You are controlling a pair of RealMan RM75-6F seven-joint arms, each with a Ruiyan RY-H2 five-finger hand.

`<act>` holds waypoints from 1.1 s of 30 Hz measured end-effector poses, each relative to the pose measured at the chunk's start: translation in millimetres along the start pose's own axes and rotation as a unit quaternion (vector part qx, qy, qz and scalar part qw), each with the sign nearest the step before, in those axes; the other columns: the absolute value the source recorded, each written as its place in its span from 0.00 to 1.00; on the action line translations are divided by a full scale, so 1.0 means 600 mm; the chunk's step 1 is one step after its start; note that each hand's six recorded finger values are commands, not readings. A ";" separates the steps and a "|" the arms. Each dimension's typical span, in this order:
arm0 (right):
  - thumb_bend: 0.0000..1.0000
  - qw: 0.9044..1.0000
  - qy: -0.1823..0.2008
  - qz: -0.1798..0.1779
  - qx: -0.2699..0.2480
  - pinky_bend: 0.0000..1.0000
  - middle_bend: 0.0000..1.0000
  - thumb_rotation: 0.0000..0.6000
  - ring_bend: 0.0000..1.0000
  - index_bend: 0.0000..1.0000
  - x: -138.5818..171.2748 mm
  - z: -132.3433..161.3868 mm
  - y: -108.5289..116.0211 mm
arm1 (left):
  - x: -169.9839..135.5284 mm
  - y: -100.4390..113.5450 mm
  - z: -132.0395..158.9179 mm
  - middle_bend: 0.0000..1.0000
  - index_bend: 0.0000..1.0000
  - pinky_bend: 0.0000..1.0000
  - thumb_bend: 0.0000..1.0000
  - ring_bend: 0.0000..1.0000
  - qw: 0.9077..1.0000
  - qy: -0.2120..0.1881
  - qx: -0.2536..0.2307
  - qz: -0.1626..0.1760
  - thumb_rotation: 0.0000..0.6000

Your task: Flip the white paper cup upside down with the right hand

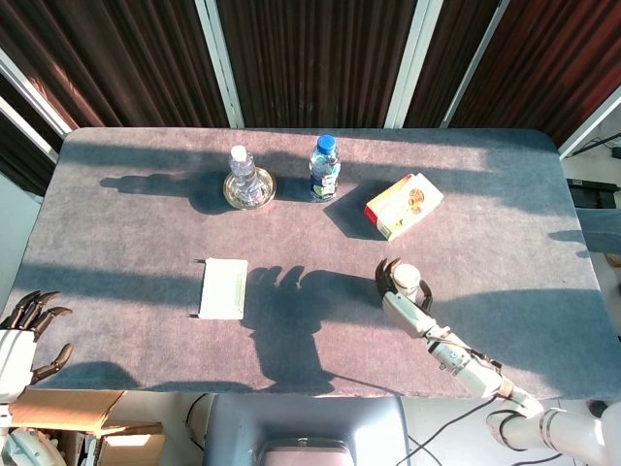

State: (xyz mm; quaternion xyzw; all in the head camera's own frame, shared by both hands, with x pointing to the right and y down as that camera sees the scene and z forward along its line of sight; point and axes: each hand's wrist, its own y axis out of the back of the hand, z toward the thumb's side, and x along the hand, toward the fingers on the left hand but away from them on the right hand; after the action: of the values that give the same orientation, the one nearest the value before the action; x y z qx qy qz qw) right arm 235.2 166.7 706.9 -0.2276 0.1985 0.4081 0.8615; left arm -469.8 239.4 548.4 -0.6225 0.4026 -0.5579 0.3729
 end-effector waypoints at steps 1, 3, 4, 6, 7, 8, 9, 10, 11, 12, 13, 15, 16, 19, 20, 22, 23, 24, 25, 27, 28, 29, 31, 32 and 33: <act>0.32 1.000 -0.001 0.001 -0.007 0.45 0.19 1.00 0.16 0.19 0.000 -0.001 0.000 | 0.000 0.000 0.000 0.16 0.35 0.40 0.30 0.12 1.000 0.000 0.000 0.000 1.00; 0.30 1.000 -0.003 0.002 -0.018 0.44 0.15 1.00 0.14 0.13 0.001 -0.002 0.000 | 0.000 0.000 0.000 0.16 0.35 0.40 0.30 0.12 1.000 0.000 0.000 0.000 1.00; 0.29 1.000 -0.003 0.003 -0.026 0.44 0.13 1.00 0.12 0.10 0.002 -0.002 0.000 | 0.000 0.000 0.000 0.16 0.35 0.40 0.30 0.12 1.000 0.000 0.000 -0.001 1.00; 0.27 0.999 -0.004 0.005 -0.039 0.43 0.08 1.00 0.09 0.04 0.004 -0.004 0.000 | 0.000 0.000 0.000 0.16 0.35 0.40 0.30 0.12 1.000 0.000 0.000 -0.001 1.00; 0.25 0.999 -0.005 0.007 -0.050 0.42 0.06 1.00 0.08 0.02 0.006 -0.005 0.000 | 0.000 0.000 0.000 0.16 0.35 0.40 0.30 0.12 1.000 0.000 0.000 0.000 1.00; 0.24 0.998 -0.007 0.009 -0.060 0.39 0.04 1.00 0.06 0.00 0.007 -0.007 0.000 | 0.000 0.000 0.000 0.16 0.35 0.40 0.30 0.12 1.000 0.000 0.000 0.000 1.00; 0.23 0.997 -0.008 0.011 -0.071 0.37 0.02 1.00 0.05 0.00 0.009 -0.008 0.000 | 0.000 0.000 0.000 0.16 0.35 0.40 0.30 0.11 1.000 0.000 -0.001 0.000 1.00; 0.22 0.996 -0.011 0.015 -0.090 0.34 0.01 1.00 0.04 0.00 0.011 -0.012 0.001 | 0.000 0.001 0.000 0.16 0.35 0.40 0.30 0.12 1.000 0.001 -0.001 0.000 1.00; 0.22 0.994 -0.013 0.018 -0.105 0.32 0.00 1.00 0.04 0.00 0.014 -0.015 0.003 | -0.001 0.001 -0.001 0.16 0.35 0.40 0.30 0.12 1.000 0.001 -0.001 0.000 1.00; 0.21 0.992 -0.016 0.021 -0.122 0.28 0.00 1.00 0.03 0.00 0.017 -0.018 0.004 | -0.001 0.001 -0.001 0.17 0.35 0.40 0.30 0.12 1.000 0.001 -0.001 0.001 1.00; 0.21 0.989 -0.020 0.026 -0.144 0.26 0.00 1.00 0.03 0.00 0.021 -0.024 0.005 | -0.001 0.001 -0.001 0.17 0.35 0.40 0.30 0.12 1.000 0.001 -0.001 0.001 1.00; 0.20 0.983 -0.028 0.033 -0.179 0.20 0.00 1.00 0.02 0.00 0.030 -0.036 0.007 | 0.000 0.001 -0.001 0.16 0.35 0.40 0.30 0.12 1.000 0.002 -0.001 0.001 1.00; 0.19 0.978 -0.035 0.038 -0.203 0.17 0.00 1.00 0.01 0.00 0.037 -0.046 0.008 | 0.000 0.001 -0.001 0.16 0.35 0.40 0.30 0.12 1.000 0.002 0.000 0.001 1.00; 0.19 0.960 -0.053 0.045 -0.270 0.11 0.00 1.00 0.00 0.00 0.055 -0.076 0.011 | 0.000 -0.001 0.000 0.16 0.35 0.40 0.30 0.12 1.000 0.000 0.001 -0.002 1.00; 0.19 0.954 -0.059 0.046 -0.291 0.09 0.00 1.00 0.00 0.00 0.061 -0.085 0.010 | 0.000 -0.002 0.000 0.16 0.35 0.40 0.30 0.12 1.000 0.000 0.002 -0.002 1.00; 0.19 0.937 -0.072 0.049 -0.338 0.08 0.00 1.00 0.00 0.00 0.074 -0.104 0.004 | 0.000 -0.002 0.001 0.17 0.35 0.40 0.30 0.11 1.000 0.000 0.002 -0.003 1.00; 0.19 0.928 -0.078 0.050 -0.360 0.08 0.00 1.00 0.00 0.00 0.080 -0.112 0.000 | 0.000 -0.002 0.001 0.16 0.35 0.40 0.30 0.11 1.000 0.000 0.003 -0.003 1.00; 0.19 0.919 -0.084 0.050 -0.382 0.08 0.00 1.00 0.00 0.00 0.087 -0.119 -0.003 | 0.000 -0.003 0.001 0.17 0.35 0.40 0.30 0.11 1.000 0.001 0.004 -0.003 1.00; 0.19 0.905 -0.094 0.050 -0.412 0.08 0.00 1.00 0.00 0.01 0.095 -0.129 -0.009 | 0.001 -0.003 0.000 0.16 0.35 0.40 0.30 0.12 1.000 0.002 0.004 -0.003 1.00; 0.19 0.881 -0.111 0.048 -0.457 0.08 0.00 1.00 0.00 0.03 0.109 -0.143 -0.019 | 0.001 -0.003 0.000 0.16 0.35 0.40 0.30 0.12 1.000 0.003 0.005 -0.002 1.00; 0.19 0.864 -0.125 0.046 -0.486 0.08 0.00 1.00 0.00 0.03 0.120 -0.153 -0.026 | 0.001 -0.002 -0.001 0.16 0.35 0.40 0.30 0.12 1.000 0.003 0.006 -0.002 1.00; 0.19 0.850 -0.136 0.044 -0.506 0.08 0.00 1.00 0.00 0.04 0.128 -0.159 -0.032 | 0.001 -0.002 -0.001 0.16 0.35 0.40 0.30 0.12 1.000 0.004 0.007 -0.001 1.00; 0.19 0.818 -0.168 0.036 -0.549 0.08 0.00 1.00 0.01 0.04 0.148 -0.174 -0.047 | 0.002 -0.002 0.000 0.17 0.35 0.40 0.30 0.12 1.000 0.005 0.011 0.002 1.00; 0.20 0.804 -0.185 0.032 -0.564 0.08 0.00 1.00 0.01 0.05 0.157 -0.180 -0.054 | 0.002 -0.002 0.000 0.17 0.35 0.40 0.30 0.12 1.000 0.004 0.012 0.003 1.00; 0.21 0.790 -0.203 0.028 -0.578 0.08 0.00 1.00 0.01 0.05 0.167 -0.186 -0.062 | 0.002 -0.002 0.000 0.17 0.35 0.40 0.30 0.12 1.000 0.004 0.015 0.005 1.00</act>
State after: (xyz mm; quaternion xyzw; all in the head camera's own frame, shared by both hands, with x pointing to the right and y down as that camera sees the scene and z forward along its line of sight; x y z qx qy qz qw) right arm 306.3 145.2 571.4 -0.5893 -0.2476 0.5071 0.5782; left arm -469.4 238.8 549.9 -0.6128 0.3987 -0.5646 0.3829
